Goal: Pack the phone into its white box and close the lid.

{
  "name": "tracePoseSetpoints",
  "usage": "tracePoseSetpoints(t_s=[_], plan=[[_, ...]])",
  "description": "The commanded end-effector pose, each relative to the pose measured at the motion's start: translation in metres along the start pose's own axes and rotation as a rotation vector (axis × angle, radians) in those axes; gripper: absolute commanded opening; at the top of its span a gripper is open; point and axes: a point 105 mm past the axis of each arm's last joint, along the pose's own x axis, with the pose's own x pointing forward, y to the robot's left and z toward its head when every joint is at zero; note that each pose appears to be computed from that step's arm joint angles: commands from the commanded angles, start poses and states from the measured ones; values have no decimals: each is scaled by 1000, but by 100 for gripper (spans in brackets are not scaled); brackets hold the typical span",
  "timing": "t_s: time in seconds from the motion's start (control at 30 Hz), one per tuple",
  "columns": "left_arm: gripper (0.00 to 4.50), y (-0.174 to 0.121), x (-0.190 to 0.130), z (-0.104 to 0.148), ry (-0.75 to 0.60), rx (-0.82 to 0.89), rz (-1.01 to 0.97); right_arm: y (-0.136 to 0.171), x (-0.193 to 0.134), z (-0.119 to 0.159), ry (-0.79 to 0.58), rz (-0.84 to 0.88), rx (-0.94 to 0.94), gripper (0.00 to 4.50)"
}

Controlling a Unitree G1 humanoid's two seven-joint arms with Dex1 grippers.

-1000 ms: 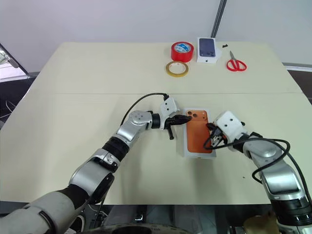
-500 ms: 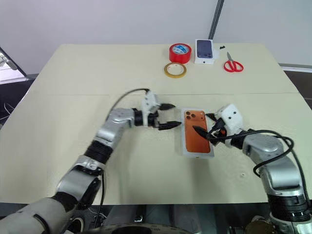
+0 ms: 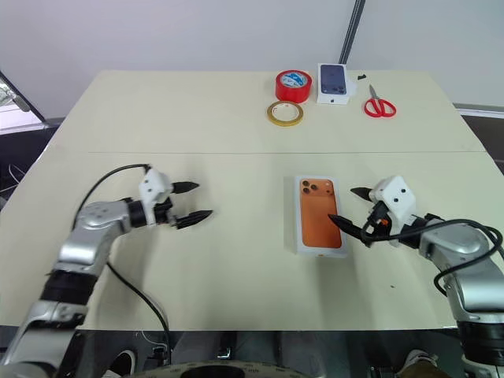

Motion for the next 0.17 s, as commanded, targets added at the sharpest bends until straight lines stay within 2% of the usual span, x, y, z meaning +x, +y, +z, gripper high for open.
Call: tracePoseSetpoints(t_s=[0.03,0.17], plan=[[450,4,-20,13,-30,27,56,-11,-14,11,-27,-28,-69,440],[450,3,-46,5,25,-20,67,-16,-24,-1,3,-21,-74,440]])
